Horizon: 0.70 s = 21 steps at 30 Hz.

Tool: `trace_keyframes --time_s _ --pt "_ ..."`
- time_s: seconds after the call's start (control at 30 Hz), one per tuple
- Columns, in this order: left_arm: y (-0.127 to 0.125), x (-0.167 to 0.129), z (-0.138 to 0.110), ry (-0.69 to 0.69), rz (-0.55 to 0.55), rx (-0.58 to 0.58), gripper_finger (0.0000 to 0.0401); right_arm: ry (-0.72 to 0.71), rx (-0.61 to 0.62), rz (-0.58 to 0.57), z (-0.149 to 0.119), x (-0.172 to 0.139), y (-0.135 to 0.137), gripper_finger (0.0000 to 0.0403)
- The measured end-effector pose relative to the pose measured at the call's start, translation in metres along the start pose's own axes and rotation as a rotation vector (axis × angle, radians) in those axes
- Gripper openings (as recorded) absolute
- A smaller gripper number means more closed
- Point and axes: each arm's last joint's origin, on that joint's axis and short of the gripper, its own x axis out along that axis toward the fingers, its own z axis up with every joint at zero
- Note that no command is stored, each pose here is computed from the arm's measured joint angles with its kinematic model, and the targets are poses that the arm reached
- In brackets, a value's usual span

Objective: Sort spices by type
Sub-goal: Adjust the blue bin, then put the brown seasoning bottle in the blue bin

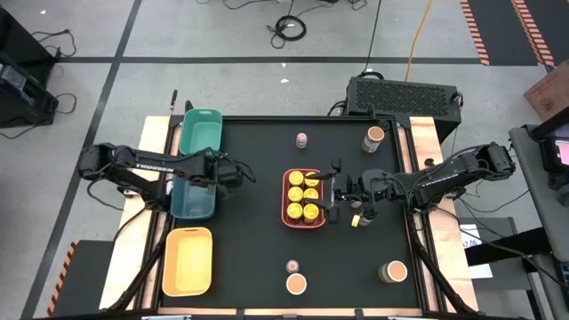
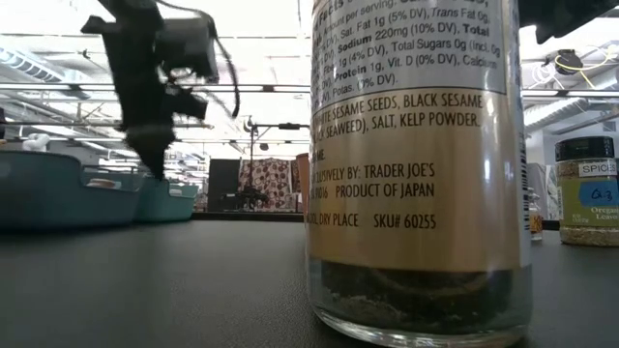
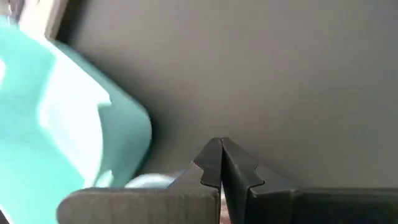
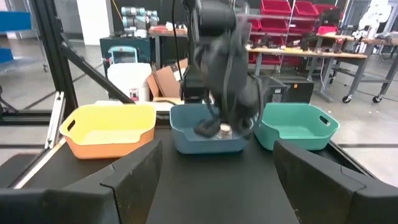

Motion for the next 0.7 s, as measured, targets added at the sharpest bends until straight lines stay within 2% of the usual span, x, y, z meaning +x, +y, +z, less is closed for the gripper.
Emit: trace_keyframes --time_s 0.27,0.43,0.53,0.7 --pt "0.017 -0.045 0.024 -0.265 0.016 -0.009 0.0003 0.116 0.026 -0.005 -0.011 -0.001 0.0 0.0299" --pt "0.025 -0.065 0.03 -0.509 -0.06 -0.056 0.0003 0.122 0.099 -0.016 -0.012 -0.001 -0.001 0.0299" --pt "0.029 -0.077 0.033 -0.627 -0.115 -0.022 0.0003 0.162 0.14 -0.019 -0.018 0.001 0.0 0.0299" --pt "0.037 -0.094 0.027 -0.724 -0.201 -0.021 0.0003 0.126 0.116 -0.033 -0.017 0.005 -0.005 0.0299"
